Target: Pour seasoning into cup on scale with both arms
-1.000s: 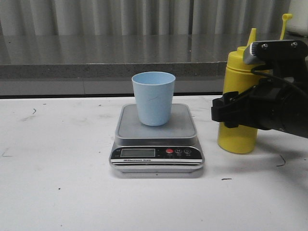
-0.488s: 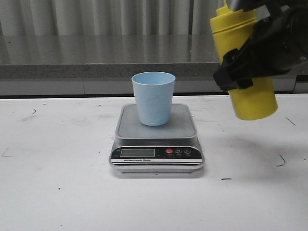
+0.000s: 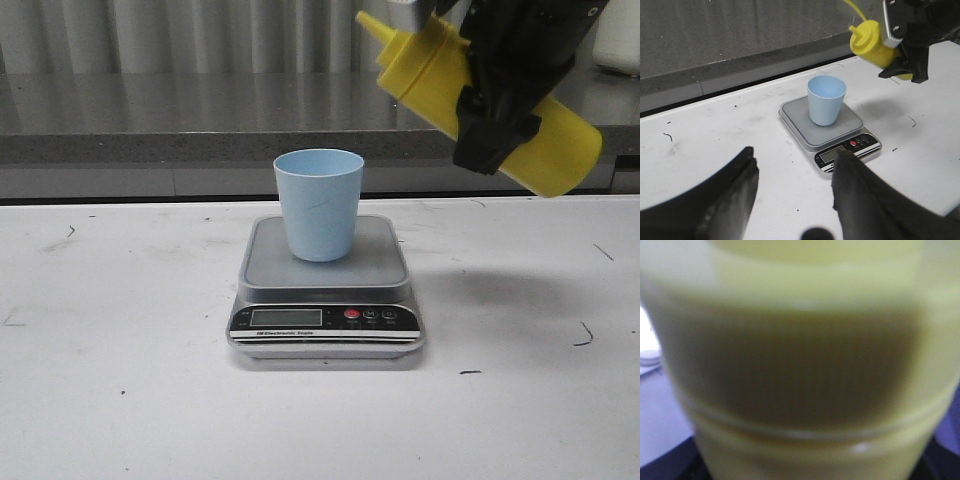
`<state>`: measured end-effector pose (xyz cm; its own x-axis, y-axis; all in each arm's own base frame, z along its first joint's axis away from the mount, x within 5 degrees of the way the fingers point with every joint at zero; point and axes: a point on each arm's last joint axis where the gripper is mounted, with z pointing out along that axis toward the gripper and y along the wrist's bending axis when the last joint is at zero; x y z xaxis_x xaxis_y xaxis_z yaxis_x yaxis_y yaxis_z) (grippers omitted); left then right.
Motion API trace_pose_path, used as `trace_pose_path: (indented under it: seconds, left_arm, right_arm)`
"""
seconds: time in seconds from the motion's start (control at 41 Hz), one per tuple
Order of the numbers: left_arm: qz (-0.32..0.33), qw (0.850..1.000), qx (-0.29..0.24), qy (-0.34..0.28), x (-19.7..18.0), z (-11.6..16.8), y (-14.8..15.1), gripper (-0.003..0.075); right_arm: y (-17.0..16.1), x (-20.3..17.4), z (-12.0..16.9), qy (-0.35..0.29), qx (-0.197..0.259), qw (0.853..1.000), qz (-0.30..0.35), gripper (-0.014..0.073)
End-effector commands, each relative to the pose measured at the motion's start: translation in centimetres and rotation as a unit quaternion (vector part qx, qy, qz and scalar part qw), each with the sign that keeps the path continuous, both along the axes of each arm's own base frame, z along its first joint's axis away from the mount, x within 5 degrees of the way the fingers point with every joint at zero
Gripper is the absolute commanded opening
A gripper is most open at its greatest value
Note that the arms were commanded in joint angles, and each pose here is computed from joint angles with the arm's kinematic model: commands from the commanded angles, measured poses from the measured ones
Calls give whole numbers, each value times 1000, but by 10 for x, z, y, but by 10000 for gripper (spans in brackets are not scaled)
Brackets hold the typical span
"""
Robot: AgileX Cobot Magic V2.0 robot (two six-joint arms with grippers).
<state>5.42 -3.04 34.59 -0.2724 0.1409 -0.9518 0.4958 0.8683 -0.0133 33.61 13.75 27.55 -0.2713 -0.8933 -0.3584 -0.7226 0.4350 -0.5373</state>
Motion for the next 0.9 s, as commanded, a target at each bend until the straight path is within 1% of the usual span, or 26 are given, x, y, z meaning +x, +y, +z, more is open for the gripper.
trace_pose_path:
  seconds: [0.0, 0.049, 0.098, 0.122, 0.171, 0.22, 0.39, 0.463, 0.683, 0.78, 0.878]
  left_arm:
    - [-3, 999, -28, -42, 1, 15, -1, 347]
    - [-3, 999, -28, -42, 1, 15, -1, 347]
    - [-3, 999, -28, -42, 1, 15, -1, 347]
    - [-3, 999, -28, -42, 1, 15, -1, 347]
    - [-3, 999, -28, -42, 1, 15, -1, 347]
    - [-3, 999, -28, -42, 1, 15, -1, 347]
    - [-3, 999, -28, -42, 1, 15, -1, 347]
    - [-3, 999, -28, -42, 1, 15, -1, 347]
    - [-3, 999, -28, -42, 1, 15, -1, 347]
    - [-3, 999, -28, -42, 1, 15, -1, 347]
    - [-3, 999, -28, -42, 1, 15, -1, 347]
  right_arm:
    - [8, 6, 27, -59, -67, 996, 23, 325]
    - [12, 10, 24, -64, -118, 990, 32, 325]
    - [14, 12, 22, -77, -173, 981, 48, 325]
    - [16, 12, 21, -80, -186, 978, 53, 325]
    - [18, 14, 19, -92, -227, 967, 69, 325]
    - [21, 16, 18, -101, -247, 961, 78, 325]
    - [22, 17, 21, -120, -261, 955, 69, 325]
    - [20, 18, 22, -129, -277, 950, 69, 325]
    - [18, 22, 31, -167, -336, 923, 86, 325]
    - [18, 24, 33, -180, -351, 914, 94, 325]
    - [19, 24, 34, -186, -355, 911, 99, 325]
